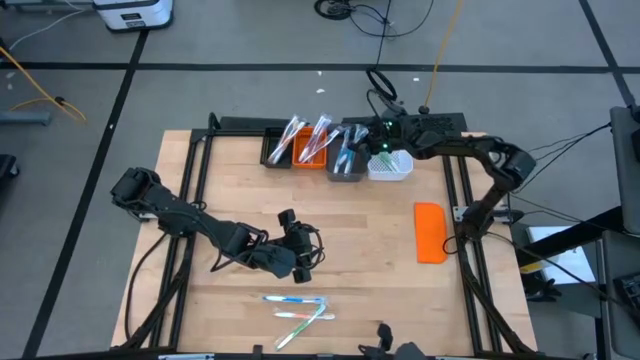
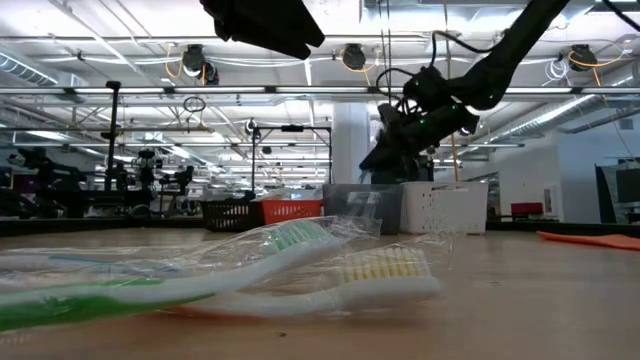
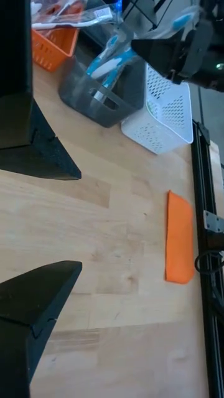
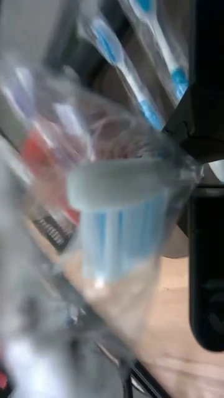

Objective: Pick & Place Toothbrushes
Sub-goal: Put the blue toothbrush into the gray bin

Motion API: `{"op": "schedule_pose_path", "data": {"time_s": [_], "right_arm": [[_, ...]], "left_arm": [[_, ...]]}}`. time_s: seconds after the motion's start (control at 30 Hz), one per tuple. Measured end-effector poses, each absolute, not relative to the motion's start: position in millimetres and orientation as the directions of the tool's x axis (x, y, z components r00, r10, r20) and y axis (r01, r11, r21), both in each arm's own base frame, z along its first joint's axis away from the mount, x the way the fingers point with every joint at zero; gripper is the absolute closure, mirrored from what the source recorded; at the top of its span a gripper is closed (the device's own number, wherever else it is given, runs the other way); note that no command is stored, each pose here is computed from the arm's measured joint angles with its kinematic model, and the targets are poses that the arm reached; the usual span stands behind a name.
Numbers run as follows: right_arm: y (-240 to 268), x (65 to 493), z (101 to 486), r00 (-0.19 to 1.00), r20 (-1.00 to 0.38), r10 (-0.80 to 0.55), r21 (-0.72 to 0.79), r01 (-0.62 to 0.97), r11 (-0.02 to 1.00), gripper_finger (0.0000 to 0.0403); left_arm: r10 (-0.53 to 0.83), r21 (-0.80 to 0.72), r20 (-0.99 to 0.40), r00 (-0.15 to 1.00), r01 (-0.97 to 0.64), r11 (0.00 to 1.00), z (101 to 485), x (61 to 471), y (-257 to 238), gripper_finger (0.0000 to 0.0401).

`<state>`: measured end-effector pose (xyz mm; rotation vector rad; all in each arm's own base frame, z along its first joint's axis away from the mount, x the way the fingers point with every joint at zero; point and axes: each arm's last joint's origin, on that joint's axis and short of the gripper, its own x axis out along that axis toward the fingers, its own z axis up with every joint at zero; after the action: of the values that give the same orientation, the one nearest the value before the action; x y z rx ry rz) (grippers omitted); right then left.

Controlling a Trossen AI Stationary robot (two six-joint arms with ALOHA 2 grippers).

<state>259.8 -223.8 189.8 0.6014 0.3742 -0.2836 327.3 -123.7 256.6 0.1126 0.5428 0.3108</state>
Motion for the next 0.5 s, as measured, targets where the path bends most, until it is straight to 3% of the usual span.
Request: {"op": "schedule_pose_path", "data": {"time_s": [0.3,0.5], "right_arm": [[-221.0,265.8,178.6,0.901,-0.427,-0.075,0.526,0.315,0.790,0.0386],[-218.8,267.8,178.8,0.902,-0.426,-0.073,0.523,0.311,0.793,0.0353]], "left_arm": [[0.317,0.186,-0.493,0.810,-0.258,0.948,256.3,327.2,-123.8,0.0178],[0.318,0.188,-0.495,0.808,-0.257,0.948,255.9,327.1,-123.7,0.0178]]}}
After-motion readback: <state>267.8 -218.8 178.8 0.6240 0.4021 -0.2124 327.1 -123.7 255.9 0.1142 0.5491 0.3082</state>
